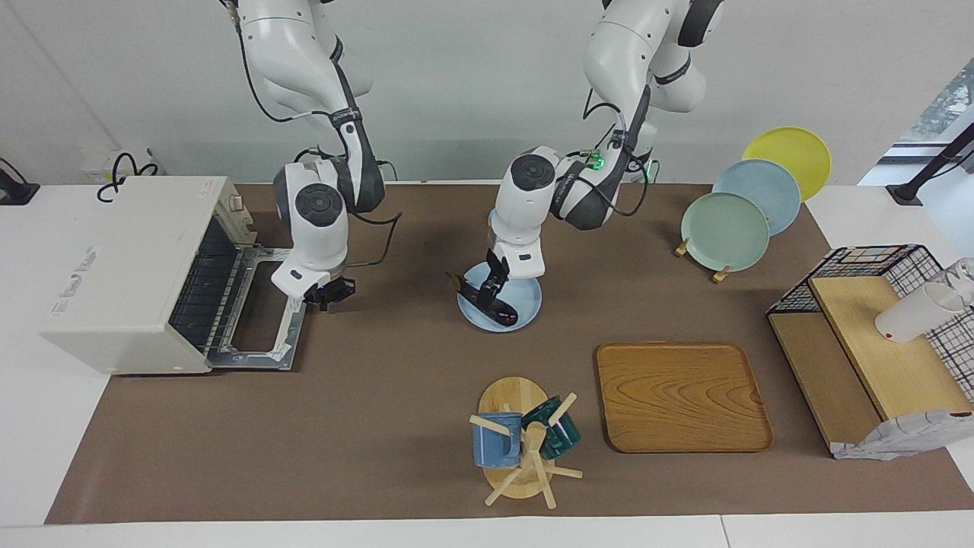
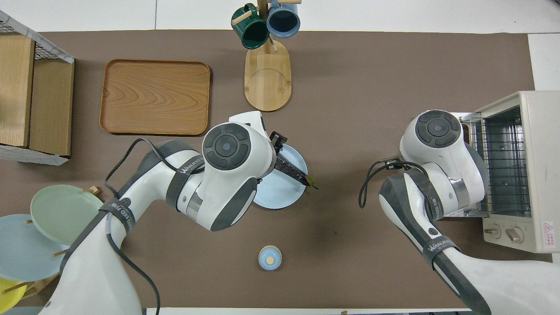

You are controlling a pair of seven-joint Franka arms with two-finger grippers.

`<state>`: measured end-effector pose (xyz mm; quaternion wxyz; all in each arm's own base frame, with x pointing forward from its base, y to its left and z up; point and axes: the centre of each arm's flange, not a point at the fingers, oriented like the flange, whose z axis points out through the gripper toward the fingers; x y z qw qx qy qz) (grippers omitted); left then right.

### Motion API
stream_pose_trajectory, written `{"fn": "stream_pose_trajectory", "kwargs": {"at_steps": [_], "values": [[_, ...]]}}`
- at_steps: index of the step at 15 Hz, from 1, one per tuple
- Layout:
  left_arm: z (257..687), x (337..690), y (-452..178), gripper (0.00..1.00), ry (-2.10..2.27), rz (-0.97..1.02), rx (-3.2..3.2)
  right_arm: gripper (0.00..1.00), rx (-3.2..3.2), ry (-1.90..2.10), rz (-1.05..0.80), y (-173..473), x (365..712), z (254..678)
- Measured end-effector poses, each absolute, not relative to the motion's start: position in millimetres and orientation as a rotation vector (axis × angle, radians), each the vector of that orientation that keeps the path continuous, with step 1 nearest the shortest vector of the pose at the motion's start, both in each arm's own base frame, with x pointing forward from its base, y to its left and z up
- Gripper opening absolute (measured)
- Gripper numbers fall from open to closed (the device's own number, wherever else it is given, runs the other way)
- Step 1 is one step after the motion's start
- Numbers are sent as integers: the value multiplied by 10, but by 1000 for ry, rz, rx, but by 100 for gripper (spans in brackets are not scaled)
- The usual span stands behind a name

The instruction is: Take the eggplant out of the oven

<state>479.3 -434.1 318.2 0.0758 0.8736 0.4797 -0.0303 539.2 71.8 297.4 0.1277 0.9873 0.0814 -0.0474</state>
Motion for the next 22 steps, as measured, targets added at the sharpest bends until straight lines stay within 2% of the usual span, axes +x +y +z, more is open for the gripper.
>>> {"fn": "stream_pose_trajectory", "kwargs": {"at_steps": [5, 7, 8, 9, 12, 13, 19, 22], "values": [[3048, 4740, -4428, 99, 1481, -95, 2602, 1, 2808, 327, -143, 678, 5389, 2914], [3052, 4743, -4430, 88, 1474, -82, 2608, 1, 2784, 358, -141, 690, 5388, 2899], [3052, 4746, -4426, 88, 1471, -74, 2612, 1, 2774, 367, -142, 685, 5389, 2888], [3051, 4750, -4422, 83, 1470, -70, 2614, 1, 2772, 369, -145, 678, 5388, 2877], [3048, 4776, -4392, 46, 1476, -62, 2613, 1, 2769, 369, -148, 668, 5389, 2865], [3051, 4789, -4381, 40, 1479, -60, 2611, 1, 2763, 377, -148, 671, 5387, 2864], [3101, 4893, -4303, 39, 1475, -27, 2617, 1, 2676, 538, -223, 761, 5418, 2993], [3495, 5155, -4042, 39, 1345, 24, 2699, 1, 2653, 576, -265, 744, 5466, 3249]]}}
